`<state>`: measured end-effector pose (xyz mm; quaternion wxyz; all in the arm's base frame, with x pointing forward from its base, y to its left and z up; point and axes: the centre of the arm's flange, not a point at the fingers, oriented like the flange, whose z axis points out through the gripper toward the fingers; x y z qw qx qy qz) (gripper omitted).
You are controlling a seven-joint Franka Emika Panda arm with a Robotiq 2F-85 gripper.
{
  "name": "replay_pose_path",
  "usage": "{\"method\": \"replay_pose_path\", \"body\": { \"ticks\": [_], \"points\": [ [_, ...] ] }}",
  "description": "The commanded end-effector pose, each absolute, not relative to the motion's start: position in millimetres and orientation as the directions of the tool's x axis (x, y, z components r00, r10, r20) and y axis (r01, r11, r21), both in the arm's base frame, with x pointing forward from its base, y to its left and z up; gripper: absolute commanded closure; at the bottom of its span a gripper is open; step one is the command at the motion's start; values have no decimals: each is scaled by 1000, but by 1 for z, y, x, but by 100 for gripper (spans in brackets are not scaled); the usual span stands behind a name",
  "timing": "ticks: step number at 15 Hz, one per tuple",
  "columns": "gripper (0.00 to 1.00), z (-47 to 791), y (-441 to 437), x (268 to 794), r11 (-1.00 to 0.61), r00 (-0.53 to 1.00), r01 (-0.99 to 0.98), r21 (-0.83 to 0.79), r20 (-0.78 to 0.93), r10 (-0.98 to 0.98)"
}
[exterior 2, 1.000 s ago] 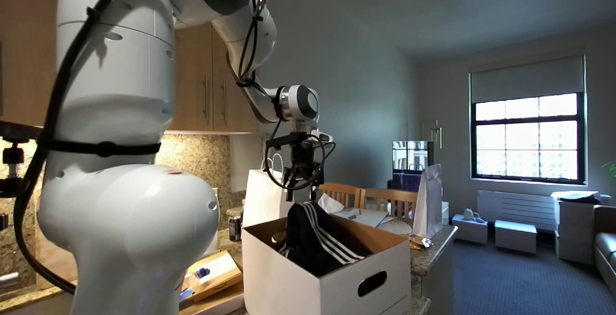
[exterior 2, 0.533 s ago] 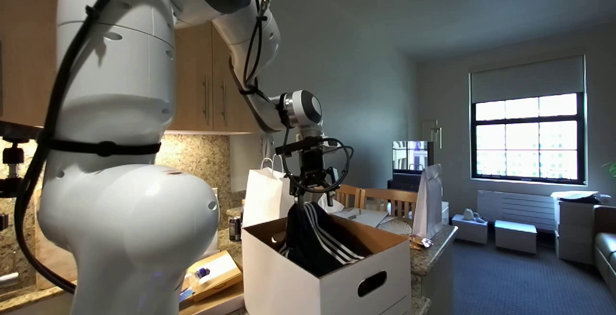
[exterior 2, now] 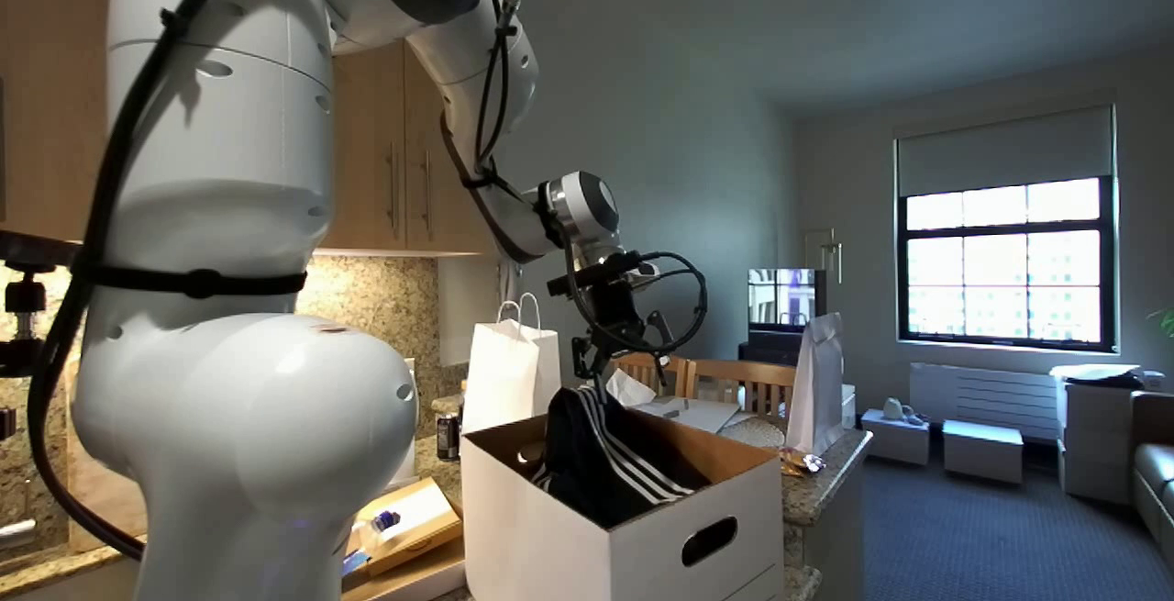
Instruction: Remove three bottles from the box
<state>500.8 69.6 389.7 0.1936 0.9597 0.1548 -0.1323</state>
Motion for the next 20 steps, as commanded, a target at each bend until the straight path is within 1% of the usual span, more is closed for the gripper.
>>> {"method": "replay_pose_path", "body": {
  "ticks": [1,9,15,18,20],
  "points": [
    [0,388,57,495,-846,898,405,347,-323,298],
    [0,399,25,506,-838,923,351,417,-306,234],
    [0,403,14,508,-883,891,363,297,-387,237],
    [0,393,11,493,-902,858,380,204,-442,261],
    [0,383,11,489,-911,853,376,171,-448,268]
  ]
}}
